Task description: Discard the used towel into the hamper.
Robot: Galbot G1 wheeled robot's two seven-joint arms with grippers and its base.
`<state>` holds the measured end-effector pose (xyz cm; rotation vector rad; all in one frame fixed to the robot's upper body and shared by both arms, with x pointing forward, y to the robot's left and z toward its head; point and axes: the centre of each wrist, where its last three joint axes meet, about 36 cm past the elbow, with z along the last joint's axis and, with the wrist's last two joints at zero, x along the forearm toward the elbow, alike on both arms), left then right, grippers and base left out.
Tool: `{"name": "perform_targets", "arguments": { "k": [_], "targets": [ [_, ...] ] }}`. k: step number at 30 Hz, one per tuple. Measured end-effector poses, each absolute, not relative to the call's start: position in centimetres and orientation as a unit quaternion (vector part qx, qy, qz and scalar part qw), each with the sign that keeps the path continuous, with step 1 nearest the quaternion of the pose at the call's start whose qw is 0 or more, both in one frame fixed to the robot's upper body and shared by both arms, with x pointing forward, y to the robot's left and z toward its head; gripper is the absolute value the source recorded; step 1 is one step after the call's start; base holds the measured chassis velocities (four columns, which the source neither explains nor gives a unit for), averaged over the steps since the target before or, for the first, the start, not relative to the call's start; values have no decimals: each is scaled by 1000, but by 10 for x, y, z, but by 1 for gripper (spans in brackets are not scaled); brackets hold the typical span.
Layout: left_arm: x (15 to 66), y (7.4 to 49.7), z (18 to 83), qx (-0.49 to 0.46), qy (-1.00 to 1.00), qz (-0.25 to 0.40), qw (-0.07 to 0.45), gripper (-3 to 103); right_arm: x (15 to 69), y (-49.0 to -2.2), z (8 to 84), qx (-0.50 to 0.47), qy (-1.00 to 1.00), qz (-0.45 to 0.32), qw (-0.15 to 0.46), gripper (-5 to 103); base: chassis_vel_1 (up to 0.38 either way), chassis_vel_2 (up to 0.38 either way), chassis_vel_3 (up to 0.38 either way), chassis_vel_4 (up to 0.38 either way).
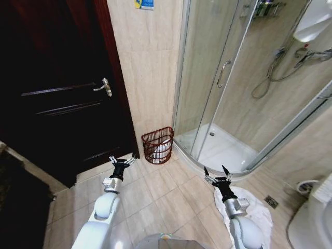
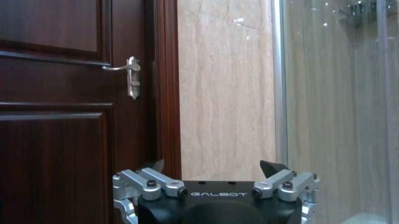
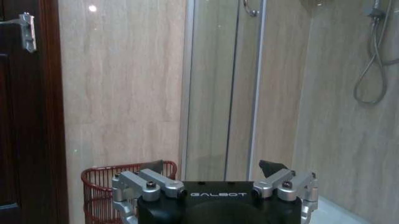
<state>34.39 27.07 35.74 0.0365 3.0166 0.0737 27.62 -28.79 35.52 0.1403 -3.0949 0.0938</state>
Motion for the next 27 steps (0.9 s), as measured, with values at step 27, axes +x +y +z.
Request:
{"name": "perform_targets", "arguments": {
  "k": [27],
  "targets": [
    [343,274,353,5,998,25,61,100,273,-288,354,42,-998,29,25,100,-3,-79,0,80]
  ]
}}
